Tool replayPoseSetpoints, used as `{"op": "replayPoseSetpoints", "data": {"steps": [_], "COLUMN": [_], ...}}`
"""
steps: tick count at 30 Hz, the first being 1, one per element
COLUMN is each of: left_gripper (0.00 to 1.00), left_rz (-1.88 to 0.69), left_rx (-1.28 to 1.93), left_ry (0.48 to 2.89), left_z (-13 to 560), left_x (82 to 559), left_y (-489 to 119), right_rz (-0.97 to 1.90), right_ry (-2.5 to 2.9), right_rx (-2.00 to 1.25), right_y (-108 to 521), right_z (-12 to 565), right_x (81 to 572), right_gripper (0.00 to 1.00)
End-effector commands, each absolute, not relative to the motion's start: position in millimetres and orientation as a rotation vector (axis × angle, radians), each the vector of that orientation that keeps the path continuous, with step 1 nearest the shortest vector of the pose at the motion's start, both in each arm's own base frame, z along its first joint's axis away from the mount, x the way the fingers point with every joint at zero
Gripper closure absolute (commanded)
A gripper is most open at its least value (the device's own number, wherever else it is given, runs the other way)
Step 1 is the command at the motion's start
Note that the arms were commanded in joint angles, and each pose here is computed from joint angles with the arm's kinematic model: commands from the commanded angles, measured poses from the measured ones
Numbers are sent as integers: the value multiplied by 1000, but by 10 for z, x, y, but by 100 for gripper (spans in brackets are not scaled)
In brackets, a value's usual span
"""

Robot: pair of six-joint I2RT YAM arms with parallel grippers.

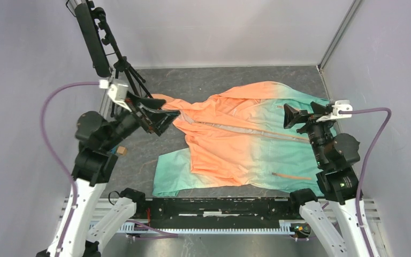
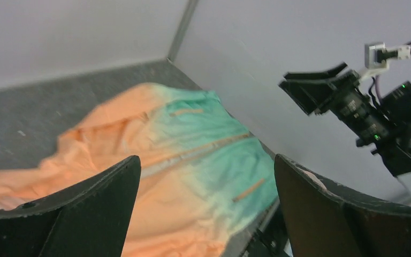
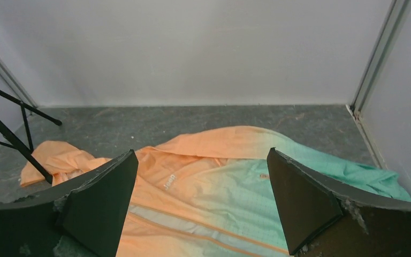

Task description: Zip up the jacket

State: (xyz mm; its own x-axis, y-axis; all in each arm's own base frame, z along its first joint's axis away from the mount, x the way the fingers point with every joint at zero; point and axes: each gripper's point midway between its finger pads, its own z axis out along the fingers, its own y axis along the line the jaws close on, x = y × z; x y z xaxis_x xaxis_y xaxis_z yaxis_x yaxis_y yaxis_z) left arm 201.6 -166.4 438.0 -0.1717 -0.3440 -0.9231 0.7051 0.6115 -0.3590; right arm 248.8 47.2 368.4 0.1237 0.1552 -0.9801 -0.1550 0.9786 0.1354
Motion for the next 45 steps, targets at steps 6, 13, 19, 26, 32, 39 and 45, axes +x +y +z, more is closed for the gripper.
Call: {"op": "replayPoseSetpoints", "data": {"steps": [6, 13, 19, 26, 32, 39, 45], "left_gripper": [0, 0, 0, 7, 12, 10, 7], "left_rz": [-1352, -1367, -1414, -1388, -1439, -1395, -1308], "left_rx": [398, 325, 322, 240, 261, 381, 482], "left_ry": [1562, 1730, 1838, 2092, 2218, 2264, 2269], "left_z": [3812, 3279, 2875, 2281, 2065, 2107, 2196], "left_x": [1831, 1936, 1901, 2064, 2049, 1864, 1742], "left_y": [-2116, -2185, -2510, -2918, -3157, -3041, -2877], "right_rz": [109, 162, 247, 25, 50, -160, -241], "right_ry": [1684, 1942, 2199, 2325, 2302, 2181, 2251], "right_rx": [-14, -98, -179, 38, 340, 605, 658], "right_y": [449, 680, 896, 559, -91, -946, -1251], "right_z": [2842, 1991, 1323, 1029, 988, 1120, 1044], "right_x": [2871, 3095, 3130, 3261, 3329, 3139, 3088], "right_gripper": [2, 2, 2, 2, 2, 2, 2]}}
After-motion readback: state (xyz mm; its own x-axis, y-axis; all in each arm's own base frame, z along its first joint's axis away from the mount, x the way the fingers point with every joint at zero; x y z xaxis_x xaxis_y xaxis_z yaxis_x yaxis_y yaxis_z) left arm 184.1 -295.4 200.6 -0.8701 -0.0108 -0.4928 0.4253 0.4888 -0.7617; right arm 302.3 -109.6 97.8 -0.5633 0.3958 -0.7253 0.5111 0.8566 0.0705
